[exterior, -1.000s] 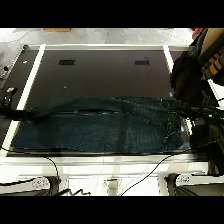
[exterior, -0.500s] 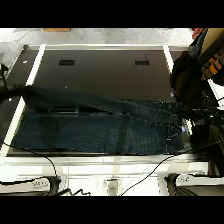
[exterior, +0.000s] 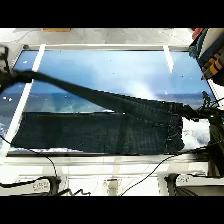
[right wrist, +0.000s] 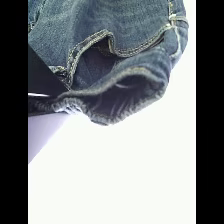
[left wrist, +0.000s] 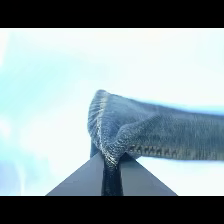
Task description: Fold the clothes and pants, and hang the long-sleeved shirts on hangers.
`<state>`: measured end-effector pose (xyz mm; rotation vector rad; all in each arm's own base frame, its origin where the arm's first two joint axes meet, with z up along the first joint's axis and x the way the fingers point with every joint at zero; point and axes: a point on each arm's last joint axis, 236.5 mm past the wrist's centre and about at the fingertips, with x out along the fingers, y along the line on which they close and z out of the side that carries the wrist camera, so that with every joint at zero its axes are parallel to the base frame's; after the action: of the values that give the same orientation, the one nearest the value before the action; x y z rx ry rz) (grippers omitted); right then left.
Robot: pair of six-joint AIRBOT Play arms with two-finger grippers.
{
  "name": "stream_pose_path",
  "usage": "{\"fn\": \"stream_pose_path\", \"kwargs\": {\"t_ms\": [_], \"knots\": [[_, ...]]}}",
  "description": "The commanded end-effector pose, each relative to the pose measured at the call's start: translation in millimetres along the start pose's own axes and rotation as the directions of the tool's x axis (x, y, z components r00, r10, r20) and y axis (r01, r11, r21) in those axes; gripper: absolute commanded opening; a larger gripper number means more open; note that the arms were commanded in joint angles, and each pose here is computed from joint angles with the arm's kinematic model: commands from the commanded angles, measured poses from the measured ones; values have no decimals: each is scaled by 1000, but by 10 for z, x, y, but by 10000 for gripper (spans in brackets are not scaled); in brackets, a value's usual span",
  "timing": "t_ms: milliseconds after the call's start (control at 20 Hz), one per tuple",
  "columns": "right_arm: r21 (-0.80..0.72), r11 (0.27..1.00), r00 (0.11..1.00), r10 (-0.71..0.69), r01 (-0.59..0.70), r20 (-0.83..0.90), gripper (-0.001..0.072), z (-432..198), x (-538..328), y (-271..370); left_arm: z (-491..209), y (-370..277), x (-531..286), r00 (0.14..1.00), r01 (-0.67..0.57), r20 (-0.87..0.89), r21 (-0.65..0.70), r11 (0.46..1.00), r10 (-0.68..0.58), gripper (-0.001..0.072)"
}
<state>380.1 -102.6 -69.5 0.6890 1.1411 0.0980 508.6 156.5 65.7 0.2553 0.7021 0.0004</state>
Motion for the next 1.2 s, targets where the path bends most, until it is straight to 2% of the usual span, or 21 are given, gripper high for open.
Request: {"fn": "stream_pose_path", "kwargs": {"t_ms": [0,100,200,400,750,1150], "knots": [[3,1000,1000,1,-1,-1,39,-2,-1,5,-1601,-60,31,910,68,-411,9,998,-59,25],[5,1000,1000,2,-2,-3,38,-6,-2,8,-2148,-90,2,854,88,-511,-39,995,-95,25],[13,1000,1000,2,-2,-3,39,-7,-2,9,-2267,17,5,852,61,-518,-59,996,-83,25],[20,1000,1000,17,-17,-2,39,-4,-2,42,-1858,440,121,929,-91,-358,6,996,87,26],[30,999,999,24,-25,31,39,109,-68,102,-1287,841,185,952,-270,-133,64,961,276,27],[8,1000,999,-2,2,34,39,161,-110,65,-1303,638,241,961,-215,-162,77,974,225,29]]}}
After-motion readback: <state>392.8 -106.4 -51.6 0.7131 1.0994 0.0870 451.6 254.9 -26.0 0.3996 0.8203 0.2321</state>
